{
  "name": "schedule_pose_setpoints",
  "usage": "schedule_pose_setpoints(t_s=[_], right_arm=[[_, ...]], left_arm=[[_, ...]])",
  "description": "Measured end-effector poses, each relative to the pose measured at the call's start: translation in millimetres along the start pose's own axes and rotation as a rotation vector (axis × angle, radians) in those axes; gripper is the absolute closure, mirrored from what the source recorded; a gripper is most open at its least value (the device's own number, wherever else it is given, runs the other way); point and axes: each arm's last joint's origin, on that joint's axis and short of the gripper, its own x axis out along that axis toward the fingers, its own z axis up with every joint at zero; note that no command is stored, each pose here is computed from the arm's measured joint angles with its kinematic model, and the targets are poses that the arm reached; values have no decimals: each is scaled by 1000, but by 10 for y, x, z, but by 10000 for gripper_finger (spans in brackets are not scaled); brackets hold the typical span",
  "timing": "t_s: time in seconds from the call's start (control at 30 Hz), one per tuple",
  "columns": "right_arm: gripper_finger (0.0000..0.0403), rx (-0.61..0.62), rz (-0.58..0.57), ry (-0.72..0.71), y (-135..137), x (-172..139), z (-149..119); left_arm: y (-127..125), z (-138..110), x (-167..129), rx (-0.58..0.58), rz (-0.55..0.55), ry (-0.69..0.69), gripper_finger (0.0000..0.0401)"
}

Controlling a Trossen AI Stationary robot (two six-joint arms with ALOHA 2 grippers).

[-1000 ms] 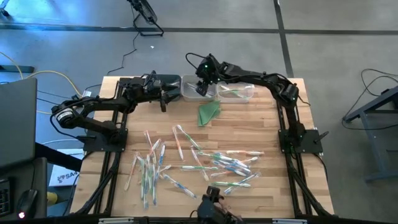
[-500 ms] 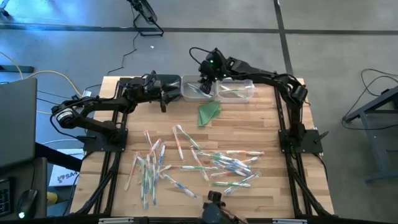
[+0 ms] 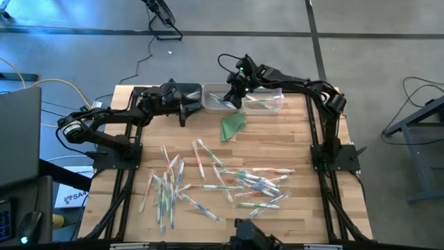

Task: Pick & Place Toothbrushes
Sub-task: Put the orange toothbrush into the dark blue bin

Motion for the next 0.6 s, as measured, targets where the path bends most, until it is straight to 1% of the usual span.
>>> schedule_pose_setpoints(t_s=[0.07, 0.17, 0.37, 0.6], right_arm=[[349, 4, 18, -11, 1, -24, -17], [357, -14, 17, -30, 60, -64, -40], [377, -92, 7, -162, 214, -246, -138], [399, -127, -119, -322, 333, -470, -486]], left_arm=[[0, -7, 0, -3, 0, 6, 210], [1, -13, 0, -6, 1, 13, 210], [1, -26, -1, -13, 1, 25, 210], [1, -26, -1, -13, 1, 25, 210]])
